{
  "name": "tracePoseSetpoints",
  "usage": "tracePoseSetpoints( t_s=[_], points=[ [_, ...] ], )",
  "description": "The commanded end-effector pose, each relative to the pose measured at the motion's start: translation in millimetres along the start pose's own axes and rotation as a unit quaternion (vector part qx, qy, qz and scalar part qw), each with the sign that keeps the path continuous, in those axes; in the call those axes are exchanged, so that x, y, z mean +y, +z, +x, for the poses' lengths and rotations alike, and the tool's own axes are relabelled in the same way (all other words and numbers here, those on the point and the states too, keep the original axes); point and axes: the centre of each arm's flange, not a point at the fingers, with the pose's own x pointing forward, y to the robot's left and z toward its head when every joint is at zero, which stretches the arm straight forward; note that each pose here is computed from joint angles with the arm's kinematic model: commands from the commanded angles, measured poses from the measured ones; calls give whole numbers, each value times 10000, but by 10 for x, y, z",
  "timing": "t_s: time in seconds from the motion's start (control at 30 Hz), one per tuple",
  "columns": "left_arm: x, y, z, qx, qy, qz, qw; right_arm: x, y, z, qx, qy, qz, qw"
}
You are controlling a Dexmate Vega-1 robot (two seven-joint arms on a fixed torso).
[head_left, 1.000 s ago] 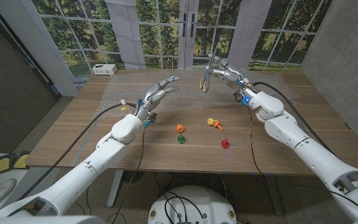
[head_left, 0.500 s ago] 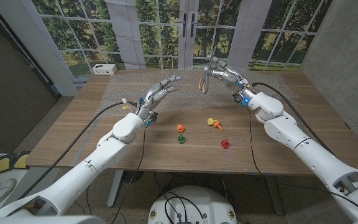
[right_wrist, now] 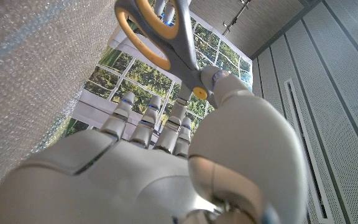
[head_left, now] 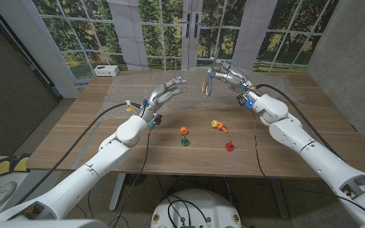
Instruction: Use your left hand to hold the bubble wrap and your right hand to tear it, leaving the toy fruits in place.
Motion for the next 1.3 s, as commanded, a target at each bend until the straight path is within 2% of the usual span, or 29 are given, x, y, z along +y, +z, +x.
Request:
tracePoseSetpoints(
  t_s=[0.03, 0.3, 0.6, 0.93, 1.3],
  points=[
    [-26, 30, 0, 9, -19, 119, 9999, -3, -29, 20, 25, 0, 30, 10000],
    [-22, -2, 1, 111, -15, 129, 9999, 10, -32, 27, 11, 34, 31, 10000],
    [-70, -19, 45, 141, -66, 117, 9998, 25, -45, 47, 10, 53, 45, 10000],
    [-220, -30, 108, 121, -315, 45, 9994, 29, -64, 68, 16, 80, 24, 10000],
    [-220, -14, 156, 85, -278, 85, 9995, 23, -80, 58, 24, 87, 28, 10000]
  ],
)
